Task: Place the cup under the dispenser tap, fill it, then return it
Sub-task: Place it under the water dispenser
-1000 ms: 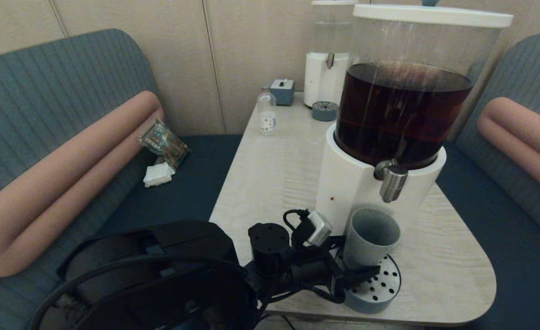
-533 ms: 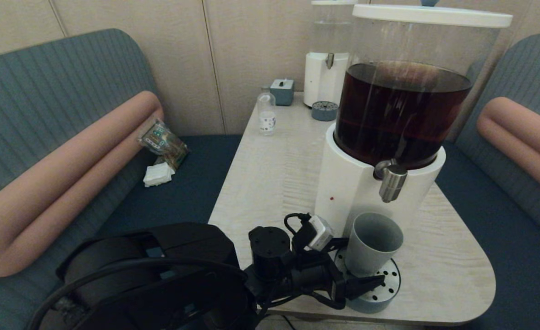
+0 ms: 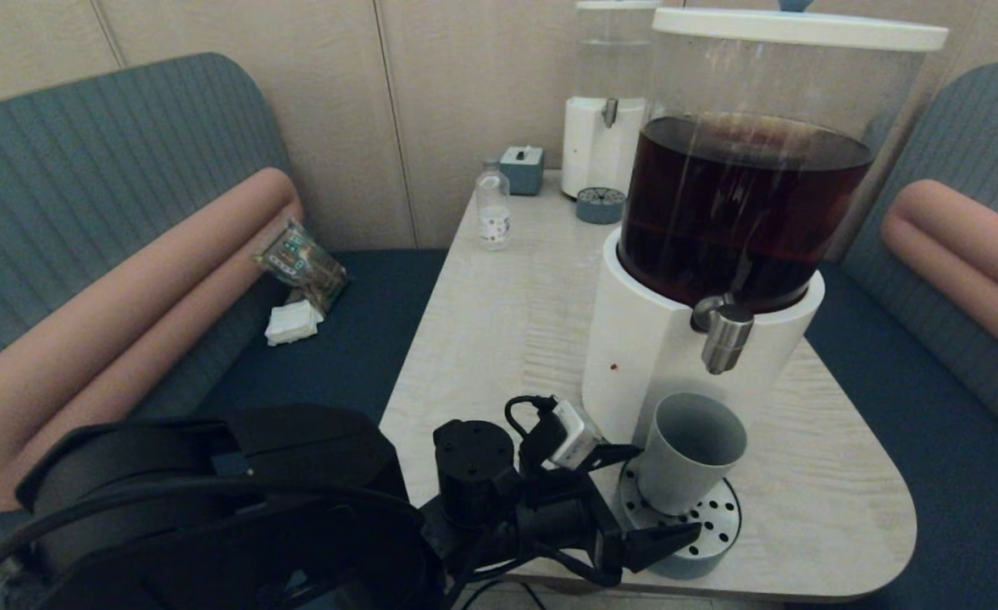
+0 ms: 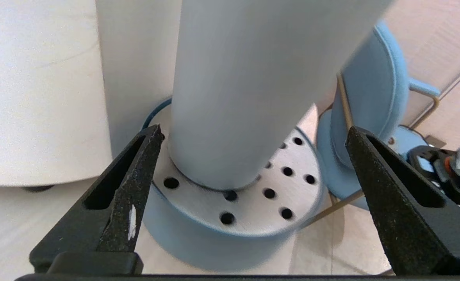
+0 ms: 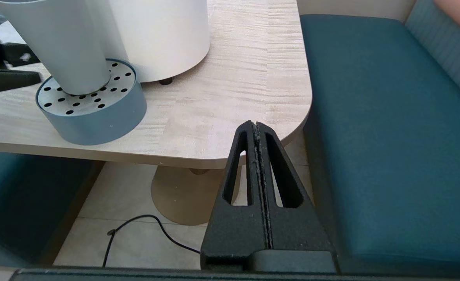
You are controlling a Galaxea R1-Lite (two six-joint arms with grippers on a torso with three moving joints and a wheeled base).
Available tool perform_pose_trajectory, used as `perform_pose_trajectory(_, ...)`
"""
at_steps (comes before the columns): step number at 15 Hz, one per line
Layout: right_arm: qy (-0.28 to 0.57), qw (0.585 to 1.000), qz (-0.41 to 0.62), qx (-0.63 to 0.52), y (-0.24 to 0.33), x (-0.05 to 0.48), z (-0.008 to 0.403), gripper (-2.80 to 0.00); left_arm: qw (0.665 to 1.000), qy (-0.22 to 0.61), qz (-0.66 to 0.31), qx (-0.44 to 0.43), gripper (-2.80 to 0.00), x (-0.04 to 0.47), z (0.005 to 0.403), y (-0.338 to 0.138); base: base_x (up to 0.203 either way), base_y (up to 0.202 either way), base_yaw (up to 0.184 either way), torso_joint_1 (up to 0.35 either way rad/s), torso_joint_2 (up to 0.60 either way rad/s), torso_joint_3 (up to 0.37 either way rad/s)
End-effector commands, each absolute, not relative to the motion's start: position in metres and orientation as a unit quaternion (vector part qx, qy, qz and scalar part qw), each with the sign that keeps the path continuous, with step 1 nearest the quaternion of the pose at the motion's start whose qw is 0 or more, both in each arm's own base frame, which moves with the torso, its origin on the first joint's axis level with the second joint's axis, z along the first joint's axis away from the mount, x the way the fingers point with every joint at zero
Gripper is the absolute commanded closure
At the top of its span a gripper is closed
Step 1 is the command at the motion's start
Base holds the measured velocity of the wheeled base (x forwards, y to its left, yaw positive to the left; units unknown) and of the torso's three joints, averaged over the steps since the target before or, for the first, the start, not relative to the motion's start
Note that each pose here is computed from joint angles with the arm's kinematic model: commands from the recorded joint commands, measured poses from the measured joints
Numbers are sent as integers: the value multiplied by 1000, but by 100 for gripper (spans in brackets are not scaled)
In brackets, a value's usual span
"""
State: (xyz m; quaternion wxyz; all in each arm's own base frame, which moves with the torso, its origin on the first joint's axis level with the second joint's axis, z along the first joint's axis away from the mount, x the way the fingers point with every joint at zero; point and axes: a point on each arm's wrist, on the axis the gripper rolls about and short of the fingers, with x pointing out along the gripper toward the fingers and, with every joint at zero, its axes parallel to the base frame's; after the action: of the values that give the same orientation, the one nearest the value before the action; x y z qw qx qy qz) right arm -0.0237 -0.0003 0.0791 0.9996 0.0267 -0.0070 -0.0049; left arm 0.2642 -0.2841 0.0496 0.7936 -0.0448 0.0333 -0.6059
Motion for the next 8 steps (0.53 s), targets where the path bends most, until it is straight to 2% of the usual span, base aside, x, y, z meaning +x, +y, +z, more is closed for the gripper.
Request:
perform_pose_trajectory(1,-9,1000,-4,27,0,-24,79,0,794,24,-606,-47,-280,260,61,-277,0,0,0,0,0,0)
perform_pose_trajectory(5,-8,1000,-5,27,0,-24,79,0,804,31,-592,-46,-280,256,70,-257,0,0,0,0,0,0)
perform_pose_trajectory(8,-7,1000,-5,27,0,-24,79,0,817,-15,-574,-52,-280,244,116,-224,0,0,0,0,0,0)
